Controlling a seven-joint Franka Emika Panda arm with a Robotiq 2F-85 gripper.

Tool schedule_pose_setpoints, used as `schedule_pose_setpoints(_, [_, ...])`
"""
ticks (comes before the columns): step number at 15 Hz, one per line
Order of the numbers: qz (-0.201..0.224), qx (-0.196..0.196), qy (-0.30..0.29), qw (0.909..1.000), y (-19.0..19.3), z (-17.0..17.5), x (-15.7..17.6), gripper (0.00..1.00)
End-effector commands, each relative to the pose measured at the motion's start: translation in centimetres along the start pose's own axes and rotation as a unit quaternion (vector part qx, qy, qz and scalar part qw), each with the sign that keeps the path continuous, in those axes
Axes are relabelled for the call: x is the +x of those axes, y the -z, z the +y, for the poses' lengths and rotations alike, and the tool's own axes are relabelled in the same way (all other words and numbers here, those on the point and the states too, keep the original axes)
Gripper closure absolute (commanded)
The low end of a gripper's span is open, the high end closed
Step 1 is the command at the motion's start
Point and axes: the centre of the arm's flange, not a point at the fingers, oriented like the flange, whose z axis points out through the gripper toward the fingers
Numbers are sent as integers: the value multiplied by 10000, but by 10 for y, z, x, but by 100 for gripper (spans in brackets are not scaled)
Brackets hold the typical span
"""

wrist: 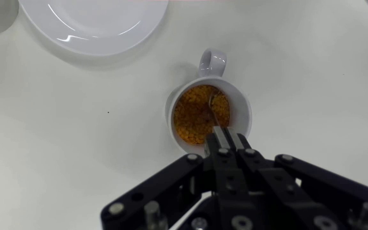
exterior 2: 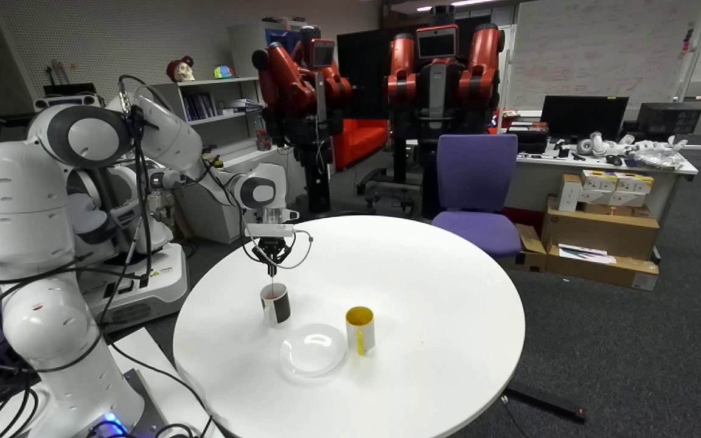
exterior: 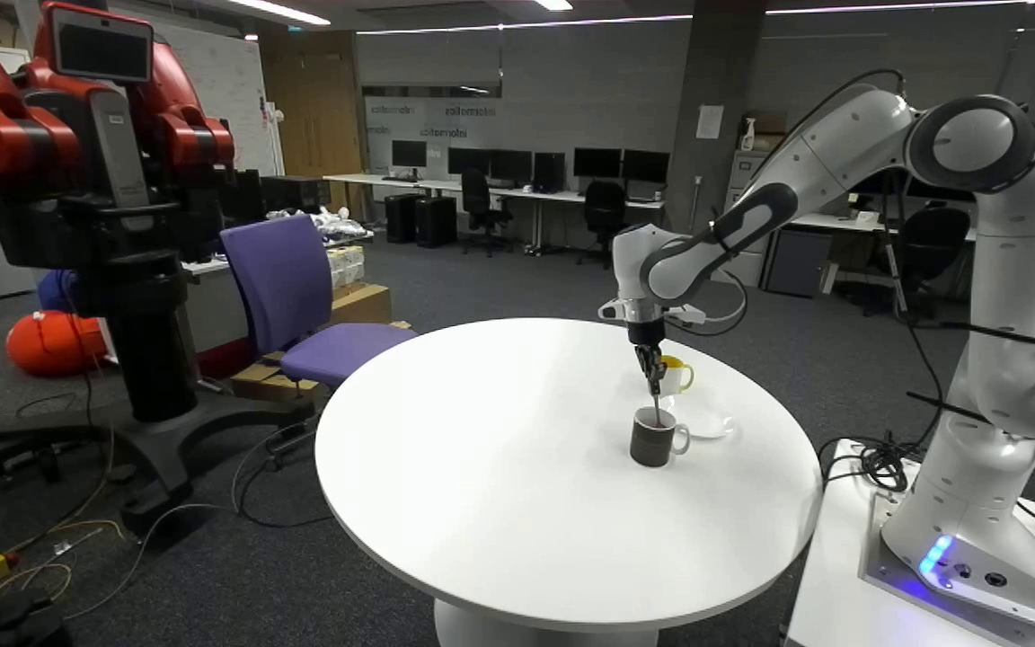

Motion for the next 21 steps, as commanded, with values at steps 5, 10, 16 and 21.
schedule_pose_setpoints(5, [-23, 24, 5, 10000, -4, 0, 1, 98])
schedule_pose_setpoints(10, [-33, -11, 60, 10000, -1, -3, 0, 99])
schedule_pose_setpoints(16, [-111, -99, 208, 9997, 0, -13, -4, 99])
schedule_pose_setpoints(21, [-114, -165, 291, 9994, -6, -15, -8, 99])
